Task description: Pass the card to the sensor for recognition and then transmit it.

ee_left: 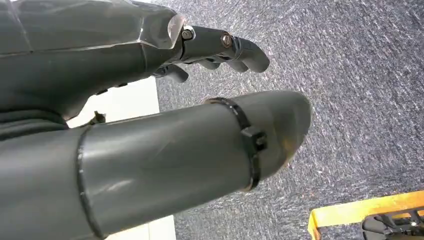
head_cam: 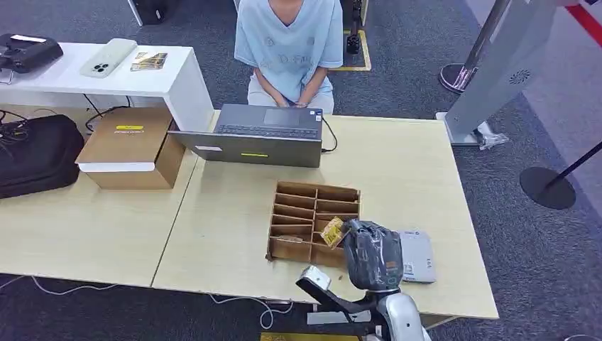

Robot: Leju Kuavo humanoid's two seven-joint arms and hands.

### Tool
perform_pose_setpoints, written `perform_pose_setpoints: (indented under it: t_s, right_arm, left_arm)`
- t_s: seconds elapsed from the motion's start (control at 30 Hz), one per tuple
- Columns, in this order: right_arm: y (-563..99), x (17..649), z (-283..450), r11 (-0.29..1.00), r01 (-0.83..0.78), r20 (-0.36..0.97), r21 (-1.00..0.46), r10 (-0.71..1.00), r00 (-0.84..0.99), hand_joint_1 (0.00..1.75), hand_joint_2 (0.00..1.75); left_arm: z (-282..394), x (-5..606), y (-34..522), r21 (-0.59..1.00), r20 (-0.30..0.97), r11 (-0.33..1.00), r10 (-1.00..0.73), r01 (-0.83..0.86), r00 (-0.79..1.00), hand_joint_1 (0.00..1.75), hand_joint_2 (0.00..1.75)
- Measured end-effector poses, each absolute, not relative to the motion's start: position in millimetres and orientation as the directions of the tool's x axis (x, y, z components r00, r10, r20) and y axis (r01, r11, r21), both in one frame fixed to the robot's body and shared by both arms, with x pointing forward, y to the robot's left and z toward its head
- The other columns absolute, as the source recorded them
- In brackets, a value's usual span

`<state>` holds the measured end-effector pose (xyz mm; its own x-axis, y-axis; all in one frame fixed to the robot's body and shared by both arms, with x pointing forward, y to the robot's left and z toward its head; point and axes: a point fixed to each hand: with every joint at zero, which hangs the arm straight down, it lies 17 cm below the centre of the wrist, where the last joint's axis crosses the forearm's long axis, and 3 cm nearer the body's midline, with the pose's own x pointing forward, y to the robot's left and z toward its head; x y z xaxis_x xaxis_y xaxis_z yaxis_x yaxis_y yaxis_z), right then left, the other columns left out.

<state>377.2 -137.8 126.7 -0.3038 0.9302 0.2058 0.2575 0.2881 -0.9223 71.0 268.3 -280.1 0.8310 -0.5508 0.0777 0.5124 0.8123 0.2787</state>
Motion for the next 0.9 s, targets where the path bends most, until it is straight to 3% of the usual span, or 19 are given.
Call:
perform_pose_setpoints:
  t_s: [0.9]
  right_arm:
    - [-131, 368, 160, 0.353, 0.379, 0.198, -0.856, 0.899, -0.39, 1.75, 1.75]
  left_arm:
    - [-279, 75, 265, 0.29, 0.097, 0.804, -0.564, 0.519, 0.82, 0.0, 0.0]
